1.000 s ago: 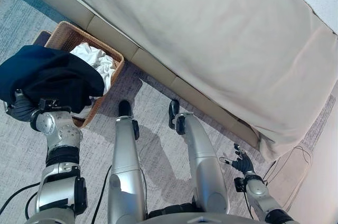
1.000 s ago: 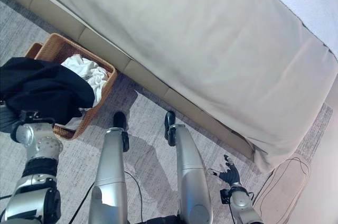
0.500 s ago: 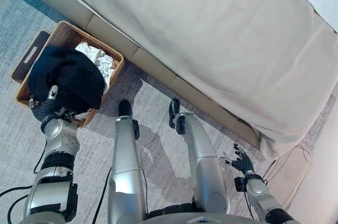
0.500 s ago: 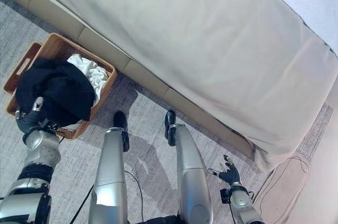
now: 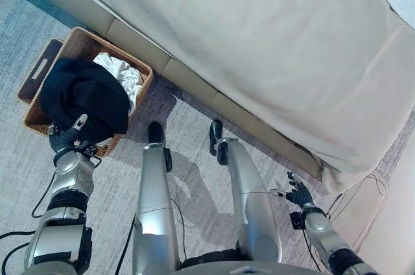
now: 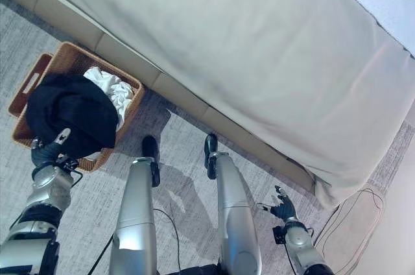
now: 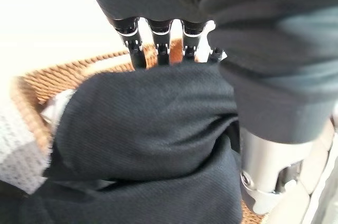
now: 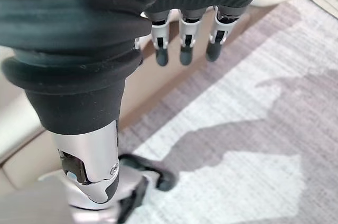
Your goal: Pick up clothes into the bucket
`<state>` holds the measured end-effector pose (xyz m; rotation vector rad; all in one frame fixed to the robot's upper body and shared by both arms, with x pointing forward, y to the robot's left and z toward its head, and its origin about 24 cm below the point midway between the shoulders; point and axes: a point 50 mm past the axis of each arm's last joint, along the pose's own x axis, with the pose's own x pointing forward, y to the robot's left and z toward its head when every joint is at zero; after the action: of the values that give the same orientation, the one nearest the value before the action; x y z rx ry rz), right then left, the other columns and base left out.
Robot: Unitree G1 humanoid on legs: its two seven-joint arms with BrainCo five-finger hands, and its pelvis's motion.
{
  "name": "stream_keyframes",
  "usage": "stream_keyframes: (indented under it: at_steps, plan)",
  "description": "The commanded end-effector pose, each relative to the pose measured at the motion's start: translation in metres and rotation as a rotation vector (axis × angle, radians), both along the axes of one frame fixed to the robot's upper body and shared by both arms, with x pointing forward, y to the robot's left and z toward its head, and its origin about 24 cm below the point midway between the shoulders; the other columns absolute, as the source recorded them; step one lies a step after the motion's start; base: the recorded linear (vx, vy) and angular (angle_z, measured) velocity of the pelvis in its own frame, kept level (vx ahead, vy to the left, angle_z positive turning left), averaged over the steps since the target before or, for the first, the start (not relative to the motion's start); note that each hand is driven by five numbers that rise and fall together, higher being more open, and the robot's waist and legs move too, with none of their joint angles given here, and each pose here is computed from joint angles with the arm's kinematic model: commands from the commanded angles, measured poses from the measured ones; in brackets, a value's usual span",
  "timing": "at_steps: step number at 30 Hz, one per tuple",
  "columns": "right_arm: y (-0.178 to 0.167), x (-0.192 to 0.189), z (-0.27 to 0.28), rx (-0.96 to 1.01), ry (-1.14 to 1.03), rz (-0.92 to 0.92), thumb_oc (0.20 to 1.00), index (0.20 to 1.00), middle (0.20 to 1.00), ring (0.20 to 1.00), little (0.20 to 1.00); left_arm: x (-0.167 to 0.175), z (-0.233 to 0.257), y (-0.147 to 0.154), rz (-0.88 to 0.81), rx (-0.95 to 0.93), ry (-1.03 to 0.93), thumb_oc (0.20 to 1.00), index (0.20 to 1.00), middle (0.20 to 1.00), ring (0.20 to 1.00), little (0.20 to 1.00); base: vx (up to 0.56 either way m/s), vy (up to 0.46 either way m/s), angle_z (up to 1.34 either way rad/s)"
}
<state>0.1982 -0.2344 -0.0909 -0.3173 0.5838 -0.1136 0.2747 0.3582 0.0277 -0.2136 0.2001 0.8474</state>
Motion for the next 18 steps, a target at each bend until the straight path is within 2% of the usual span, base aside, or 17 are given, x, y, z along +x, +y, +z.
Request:
stream_keyframes:
  at_steps: [1, 3, 4, 8, 11, 15, 18]
  plan:
    - [-0.029, -0.002, 0.007, -0.091, 0.010, -0.040, 1.000, 1.000, 1.000, 1.000, 1.000, -0.032, -0.038, 0.002, 0.040, -0.001, 0.150, 1.000, 1.000, 1.000, 1.000, 1.000, -0.01, 0.016, -0.15]
    - [-0.030, -0.002, 0.008, -0.098, 0.011, -0.044, 1.000, 1.000, 1.000, 1.000, 1.000, -0.037, -0.044, 0.000, 0.039, 0.003, 0.176, 1.000, 1.000, 1.000, 1.000, 1.000, -0.05, 0.010, -0.15]
    - [-0.032, 0.002, 0.009, -0.112, 0.002, -0.048, 1.000, 1.000, 1.000, 1.000, 1.000, -0.053, -0.060, 0.002, 0.032, 0.064, 0.315, 1.000, 1.000, 1.000, 1.000, 1.000, -0.09, 0.009, -0.08]
    - [-0.038, -0.002, 0.008, -0.149, 0.013, -0.058, 1.000, 1.000, 1.000, 1.000, 1.000, -0.072, -0.069, 0.007, 0.040, 0.180, 0.448, 1.000, 1.000, 1.000, 1.000, 1.000, 0.00, -0.031, -0.06]
    - [-0.041, -0.005, 0.008, -0.164, 0.020, -0.062, 1.000, 1.000, 1.000, 1.000, 1.000, -0.079, -0.069, 0.011, 0.052, 0.221, 0.468, 1.000, 1.000, 1.000, 1.000, 1.000, 0.03, -0.034, -0.01]
    - [-0.051, -0.030, -0.006, -0.180, 0.114, -0.089, 1.000, 1.000, 1.000, 1.000, 1.000, -0.097, -0.075, 0.015, 0.058, 0.225, 0.495, 1.000, 1.000, 1.000, 1.000, 1.000, 0.11, -0.060, 0.00]
    - [-0.053, -0.040, -0.012, -0.180, 0.160, -0.109, 1.000, 1.000, 1.000, 1.000, 1.000, -0.095, -0.076, 0.012, 0.034, 0.225, 0.477, 1.000, 1.000, 1.000, 1.000, 1.000, 0.10, -0.043, 0.00]
